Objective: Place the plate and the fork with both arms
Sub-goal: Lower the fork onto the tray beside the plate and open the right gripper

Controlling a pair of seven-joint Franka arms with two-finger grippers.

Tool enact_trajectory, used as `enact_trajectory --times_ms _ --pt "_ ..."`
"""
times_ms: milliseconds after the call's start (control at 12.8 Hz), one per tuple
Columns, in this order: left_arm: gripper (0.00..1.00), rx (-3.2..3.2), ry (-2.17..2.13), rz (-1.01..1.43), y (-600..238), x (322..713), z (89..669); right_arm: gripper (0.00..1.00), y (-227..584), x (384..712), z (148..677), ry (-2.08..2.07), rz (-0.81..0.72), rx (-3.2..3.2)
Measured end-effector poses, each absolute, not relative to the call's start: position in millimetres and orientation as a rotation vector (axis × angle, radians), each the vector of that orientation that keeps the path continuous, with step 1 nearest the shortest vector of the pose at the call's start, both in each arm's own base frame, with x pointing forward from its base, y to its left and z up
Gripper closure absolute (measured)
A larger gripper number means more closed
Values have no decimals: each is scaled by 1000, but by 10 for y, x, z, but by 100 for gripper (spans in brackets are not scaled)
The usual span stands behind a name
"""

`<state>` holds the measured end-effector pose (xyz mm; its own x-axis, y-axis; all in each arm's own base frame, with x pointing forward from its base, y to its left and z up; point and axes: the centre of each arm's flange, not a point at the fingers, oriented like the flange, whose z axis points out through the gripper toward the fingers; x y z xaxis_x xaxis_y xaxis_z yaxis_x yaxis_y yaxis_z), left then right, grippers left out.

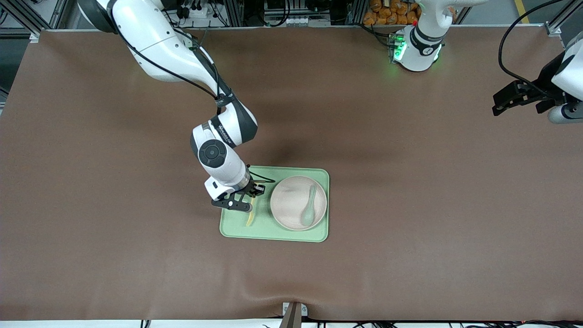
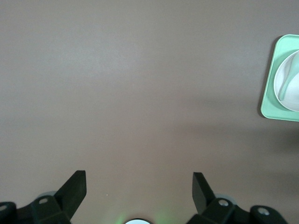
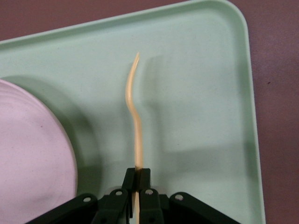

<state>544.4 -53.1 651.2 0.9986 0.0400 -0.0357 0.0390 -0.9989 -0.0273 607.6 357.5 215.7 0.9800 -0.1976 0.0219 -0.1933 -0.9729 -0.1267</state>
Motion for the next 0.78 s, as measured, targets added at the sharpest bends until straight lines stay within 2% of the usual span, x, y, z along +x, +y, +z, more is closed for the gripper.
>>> enact_trajectory --times_ms 783 --pt "0 -3114 -58 57 -541 5444 6511 95 3360 6069 1988 306 -50 -3013"
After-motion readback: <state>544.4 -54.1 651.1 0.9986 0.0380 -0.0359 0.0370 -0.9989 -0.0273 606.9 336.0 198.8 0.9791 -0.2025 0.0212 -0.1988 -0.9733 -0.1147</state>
